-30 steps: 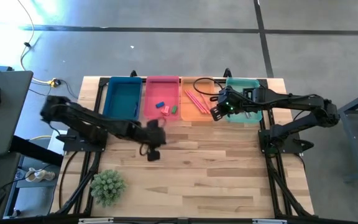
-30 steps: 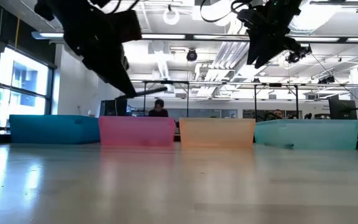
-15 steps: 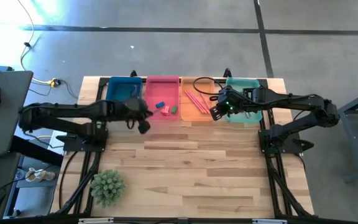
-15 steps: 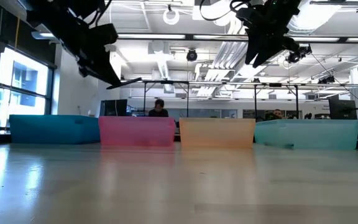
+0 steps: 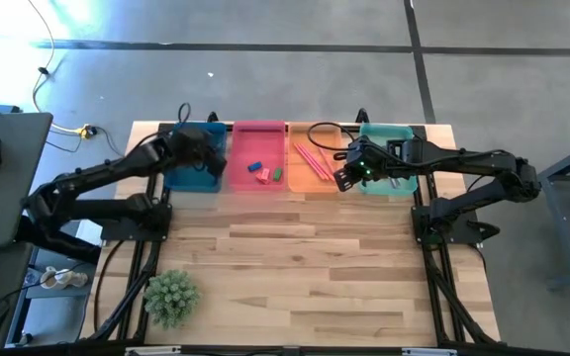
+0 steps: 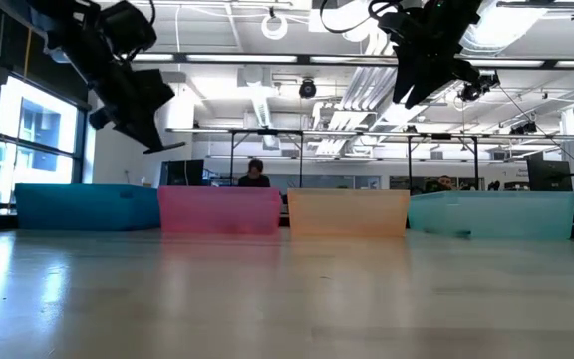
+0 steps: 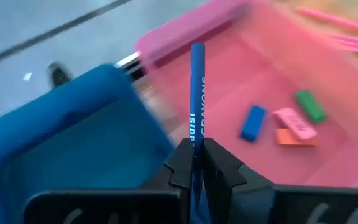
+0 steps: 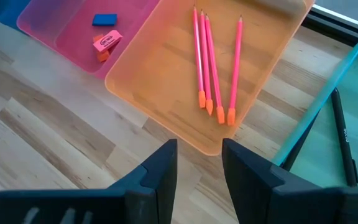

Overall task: Sort crayons/erasers/pens/pencils in bins
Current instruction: Put the blue crayon into the blue bin

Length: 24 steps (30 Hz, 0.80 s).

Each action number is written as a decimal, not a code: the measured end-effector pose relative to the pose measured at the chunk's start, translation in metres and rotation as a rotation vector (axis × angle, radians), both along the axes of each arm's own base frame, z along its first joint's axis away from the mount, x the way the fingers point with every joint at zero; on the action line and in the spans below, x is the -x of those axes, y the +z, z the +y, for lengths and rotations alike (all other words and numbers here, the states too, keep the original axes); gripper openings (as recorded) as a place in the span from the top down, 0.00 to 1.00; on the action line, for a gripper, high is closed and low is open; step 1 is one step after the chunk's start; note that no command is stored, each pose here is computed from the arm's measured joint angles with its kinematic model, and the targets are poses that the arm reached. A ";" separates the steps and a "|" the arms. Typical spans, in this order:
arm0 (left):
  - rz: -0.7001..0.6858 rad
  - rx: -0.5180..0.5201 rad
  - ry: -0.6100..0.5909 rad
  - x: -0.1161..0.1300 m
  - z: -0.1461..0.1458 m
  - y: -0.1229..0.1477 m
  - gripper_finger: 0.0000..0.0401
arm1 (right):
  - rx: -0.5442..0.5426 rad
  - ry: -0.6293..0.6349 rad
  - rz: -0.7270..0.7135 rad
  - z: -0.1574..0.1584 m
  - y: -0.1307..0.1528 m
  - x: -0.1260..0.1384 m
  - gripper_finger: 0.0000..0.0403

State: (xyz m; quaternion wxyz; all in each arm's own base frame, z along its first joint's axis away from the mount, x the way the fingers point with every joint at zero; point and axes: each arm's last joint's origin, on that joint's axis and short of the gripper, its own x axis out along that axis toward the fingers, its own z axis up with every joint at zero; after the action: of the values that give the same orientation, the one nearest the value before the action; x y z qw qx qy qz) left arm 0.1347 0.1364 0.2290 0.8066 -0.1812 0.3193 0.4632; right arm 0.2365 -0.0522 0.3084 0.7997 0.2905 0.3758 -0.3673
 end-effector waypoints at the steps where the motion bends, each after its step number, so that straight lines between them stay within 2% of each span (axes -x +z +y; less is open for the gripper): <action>1: 0.003 0.015 0.029 0.004 0.002 -0.001 0.98 | 0.000 0.000 0.000 0.000 0.000 0.000 0.71; 10: 0.058 0.107 0.197 0.029 0.015 -0.009 0.98 | 0.041 -0.034 0.006 -0.001 0.000 0.001 0.71; 18: 0.069 0.171 0.190 0.027 0.021 -0.018 0.98 | 0.058 -0.046 0.008 -0.002 0.001 0.001 0.71; 24: 0.128 0.245 0.191 0.022 0.028 -0.035 0.98 | 0.046 -0.086 -0.008 -0.002 0.001 0.001 0.71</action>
State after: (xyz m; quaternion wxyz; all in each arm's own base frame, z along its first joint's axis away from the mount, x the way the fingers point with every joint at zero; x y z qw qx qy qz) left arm 0.1124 0.1649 0.1945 0.7088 -0.2778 0.4053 0.5061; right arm 0.2356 -0.0544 0.3091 0.7913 0.2893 0.3511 -0.4085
